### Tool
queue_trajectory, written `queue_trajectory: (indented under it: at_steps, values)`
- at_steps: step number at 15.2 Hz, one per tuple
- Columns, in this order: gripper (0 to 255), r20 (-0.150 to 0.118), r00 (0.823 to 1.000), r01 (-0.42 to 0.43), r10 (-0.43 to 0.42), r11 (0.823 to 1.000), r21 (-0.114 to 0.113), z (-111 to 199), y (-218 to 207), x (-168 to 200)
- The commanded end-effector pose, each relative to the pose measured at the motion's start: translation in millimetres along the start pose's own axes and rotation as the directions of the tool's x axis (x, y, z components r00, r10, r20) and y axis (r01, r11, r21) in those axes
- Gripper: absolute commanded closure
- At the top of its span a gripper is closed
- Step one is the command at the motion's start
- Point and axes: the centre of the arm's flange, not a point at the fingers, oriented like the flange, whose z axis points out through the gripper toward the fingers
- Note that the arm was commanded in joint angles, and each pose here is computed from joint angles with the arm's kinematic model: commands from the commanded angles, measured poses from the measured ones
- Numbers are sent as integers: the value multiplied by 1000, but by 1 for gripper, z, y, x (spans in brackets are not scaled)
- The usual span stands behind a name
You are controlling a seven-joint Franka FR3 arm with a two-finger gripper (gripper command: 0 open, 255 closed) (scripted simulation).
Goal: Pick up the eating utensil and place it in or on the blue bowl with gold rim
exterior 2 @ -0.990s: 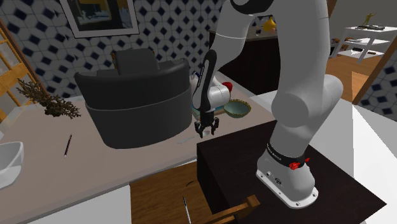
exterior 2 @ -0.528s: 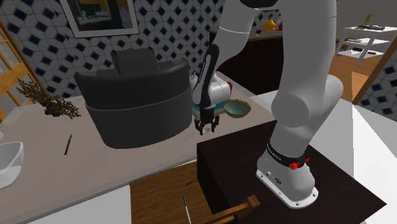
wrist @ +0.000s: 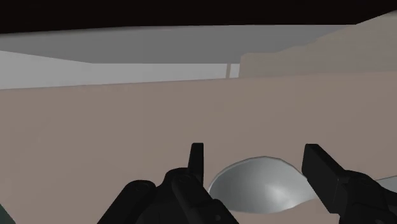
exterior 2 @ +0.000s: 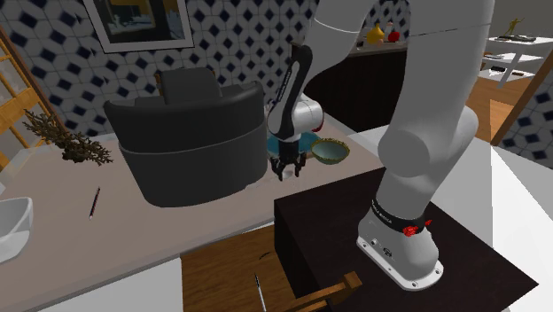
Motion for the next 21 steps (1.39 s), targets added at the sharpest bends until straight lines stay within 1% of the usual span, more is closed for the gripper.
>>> queue_trajectory:
  at_steps: [1, 20, 21]
  values:
    - [255, 0, 1000, 0, 0, 1000, 0, -10, 0, -1]
    - [255, 0, 1000, 0, 0, 1000, 0, -108, -3, -16]
    - [255, 0, 1000, 0, 0, 1000, 0, -109, 10, -14]
